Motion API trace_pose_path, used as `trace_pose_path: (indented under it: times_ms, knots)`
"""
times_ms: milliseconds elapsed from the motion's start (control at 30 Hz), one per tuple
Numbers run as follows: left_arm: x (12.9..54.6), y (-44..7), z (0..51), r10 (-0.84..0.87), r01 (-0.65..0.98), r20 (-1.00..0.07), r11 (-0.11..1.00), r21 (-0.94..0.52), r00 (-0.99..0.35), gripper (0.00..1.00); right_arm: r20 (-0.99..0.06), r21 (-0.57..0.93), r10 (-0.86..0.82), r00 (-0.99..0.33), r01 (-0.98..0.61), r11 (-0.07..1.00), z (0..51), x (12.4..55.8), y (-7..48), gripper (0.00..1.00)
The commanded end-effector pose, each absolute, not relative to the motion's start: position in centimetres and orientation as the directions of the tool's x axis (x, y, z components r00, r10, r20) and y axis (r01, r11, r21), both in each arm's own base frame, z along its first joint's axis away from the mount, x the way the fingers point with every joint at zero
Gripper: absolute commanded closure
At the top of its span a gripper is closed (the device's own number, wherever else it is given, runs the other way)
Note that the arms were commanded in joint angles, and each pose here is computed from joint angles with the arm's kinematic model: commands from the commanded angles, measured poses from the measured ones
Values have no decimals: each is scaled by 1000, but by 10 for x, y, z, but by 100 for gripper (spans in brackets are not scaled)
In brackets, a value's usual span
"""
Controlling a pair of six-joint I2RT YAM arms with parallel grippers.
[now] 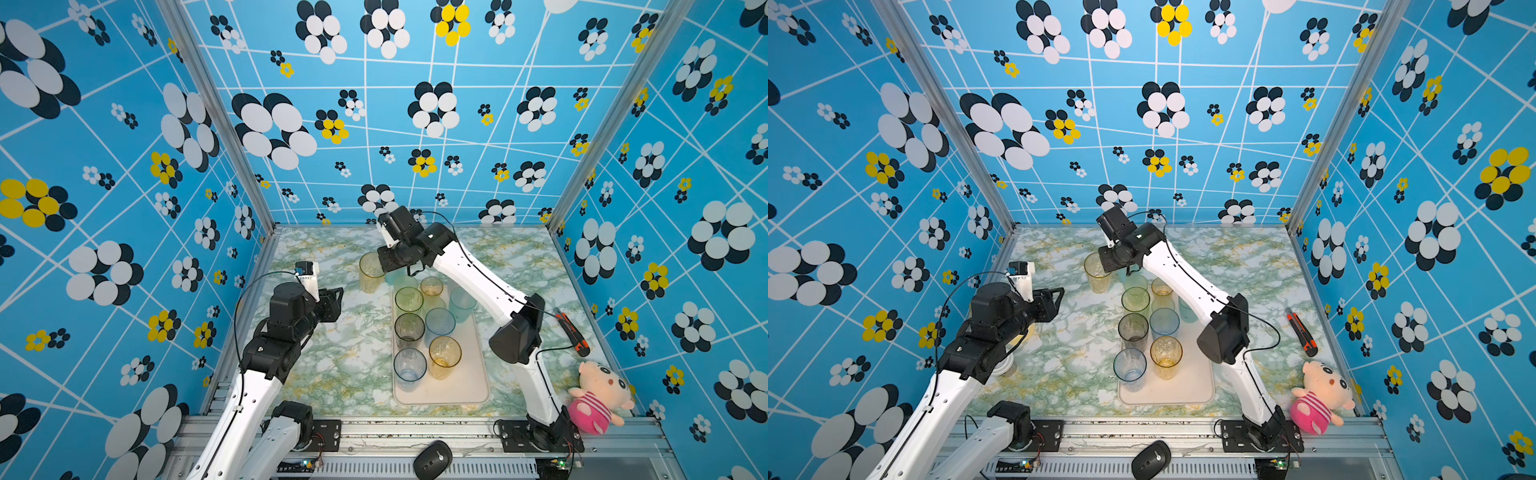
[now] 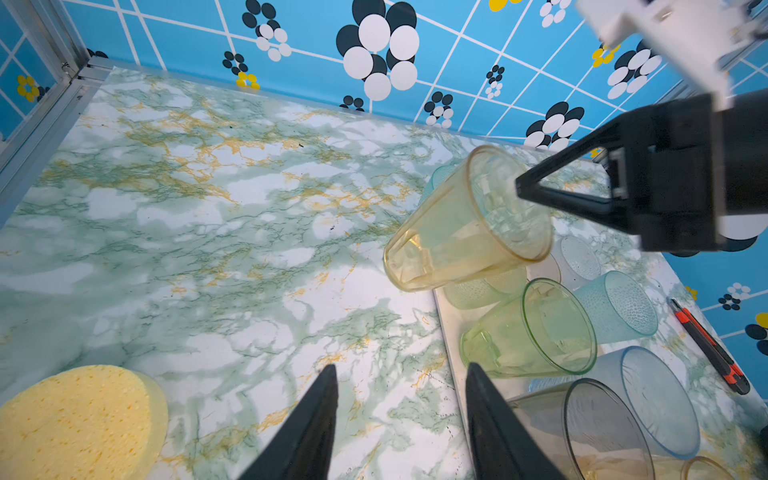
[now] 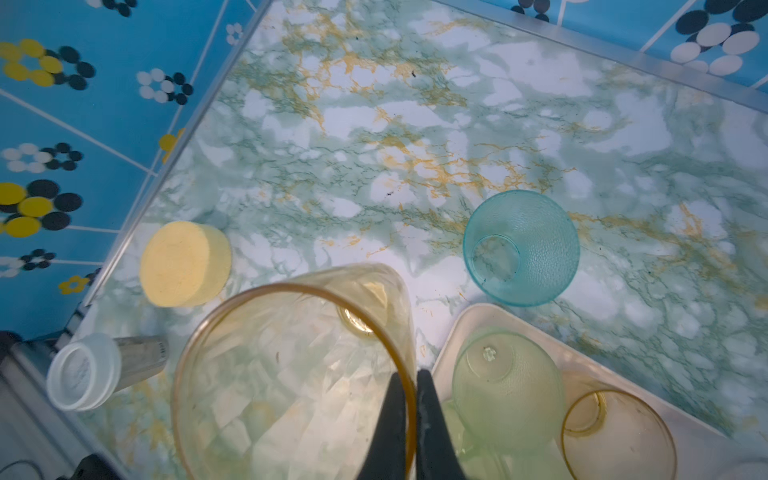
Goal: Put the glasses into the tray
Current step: 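Lift the tall amber glass with the right gripper, then carry the amber glass toward the tray's near end with the right gripper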
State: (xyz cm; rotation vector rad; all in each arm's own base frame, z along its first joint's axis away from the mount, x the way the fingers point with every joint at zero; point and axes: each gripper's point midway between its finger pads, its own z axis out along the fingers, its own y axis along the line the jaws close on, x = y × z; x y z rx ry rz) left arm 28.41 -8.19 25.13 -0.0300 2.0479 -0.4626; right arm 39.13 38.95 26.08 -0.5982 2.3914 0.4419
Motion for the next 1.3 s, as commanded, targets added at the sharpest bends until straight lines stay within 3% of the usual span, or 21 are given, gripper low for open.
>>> trace_pose_path:
  times_ms: [0,400,700,967,1267]
  knots:
    - [284,-76,253,-196,155,-845,938,-309,-498,49,-758,197,-241,-606,-564,802,326,375,380,100]
    - [284,-75,258,-192,155,-846,940,-304,-497,49,-870,142,-104,-482,-447,883,391,291,245,100]
    - [283,-78,269,-189,171,-849,936,-308,-494,50,-821,-19,-113,-560,-170,985,358,242,127,100]
    - [280,-77,276,-180,172,-848,938,-301,-499,50,-744,-109,-134,-654,-79,991,318,231,102,100]
    - [280,-77,279,-173,171,-847,941,-293,-502,50,-670,-88,-111,-734,-69,994,273,230,105,100]
